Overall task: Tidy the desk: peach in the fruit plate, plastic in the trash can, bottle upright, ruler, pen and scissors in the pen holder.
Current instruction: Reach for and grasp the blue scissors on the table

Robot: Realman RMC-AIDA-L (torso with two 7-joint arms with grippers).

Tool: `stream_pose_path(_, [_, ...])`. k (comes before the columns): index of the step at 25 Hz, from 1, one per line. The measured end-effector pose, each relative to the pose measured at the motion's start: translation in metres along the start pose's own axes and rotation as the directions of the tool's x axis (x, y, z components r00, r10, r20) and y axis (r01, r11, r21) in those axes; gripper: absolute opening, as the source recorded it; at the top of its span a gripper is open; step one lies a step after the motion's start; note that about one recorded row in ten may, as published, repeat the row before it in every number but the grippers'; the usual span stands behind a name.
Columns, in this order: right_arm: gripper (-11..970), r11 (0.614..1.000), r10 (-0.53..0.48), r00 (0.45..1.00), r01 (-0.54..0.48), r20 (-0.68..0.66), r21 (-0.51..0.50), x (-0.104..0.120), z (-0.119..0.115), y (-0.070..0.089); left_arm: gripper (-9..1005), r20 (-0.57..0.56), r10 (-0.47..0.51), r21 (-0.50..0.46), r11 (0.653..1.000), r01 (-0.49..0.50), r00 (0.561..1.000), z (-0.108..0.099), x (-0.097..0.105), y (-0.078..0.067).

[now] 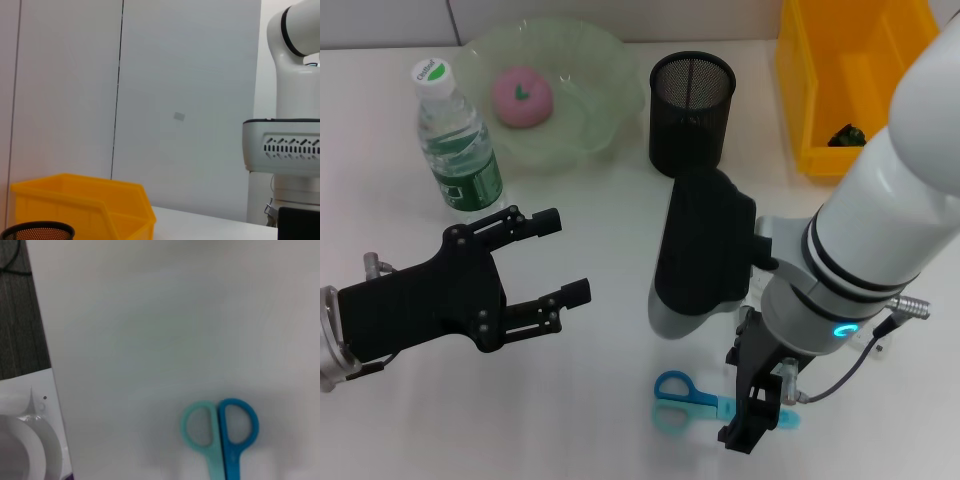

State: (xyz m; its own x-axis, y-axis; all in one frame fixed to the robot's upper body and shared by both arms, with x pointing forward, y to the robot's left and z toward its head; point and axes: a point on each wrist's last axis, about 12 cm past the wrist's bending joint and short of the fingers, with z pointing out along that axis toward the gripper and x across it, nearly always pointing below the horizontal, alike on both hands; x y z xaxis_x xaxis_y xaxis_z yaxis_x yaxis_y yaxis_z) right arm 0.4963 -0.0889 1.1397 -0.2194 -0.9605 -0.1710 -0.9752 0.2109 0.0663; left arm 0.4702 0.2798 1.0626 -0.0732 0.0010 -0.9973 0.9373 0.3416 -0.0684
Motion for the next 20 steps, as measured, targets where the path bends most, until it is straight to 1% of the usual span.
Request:
stream_pose_path(6, [832,1.0,-0.007,1.0,0.007,0.002,0.002,-0.001,0.0034,0.0024,802,0.002,0.0,0.002,1.0,0.0,1.0,-0.0002,-0.0003,-0.0002])
stream_pose_path(14, [734,1.0,0.012,1.0,-0.012,0.007,0.008,0.0007,0.0077,-0.0007,802,0.004,0.0,0.003,1.0,0.0,1.0,-0.0002,-0.0005,-0.0003])
stream_pose_path(20, [577,1.0,0.008,1.0,-0.008,0.006,0.007,0.0003,0.0089,0.0005,802,0.002,0.0,0.001,1.0,0.0,1.0,-0.0003,-0.0003,-0.0001])
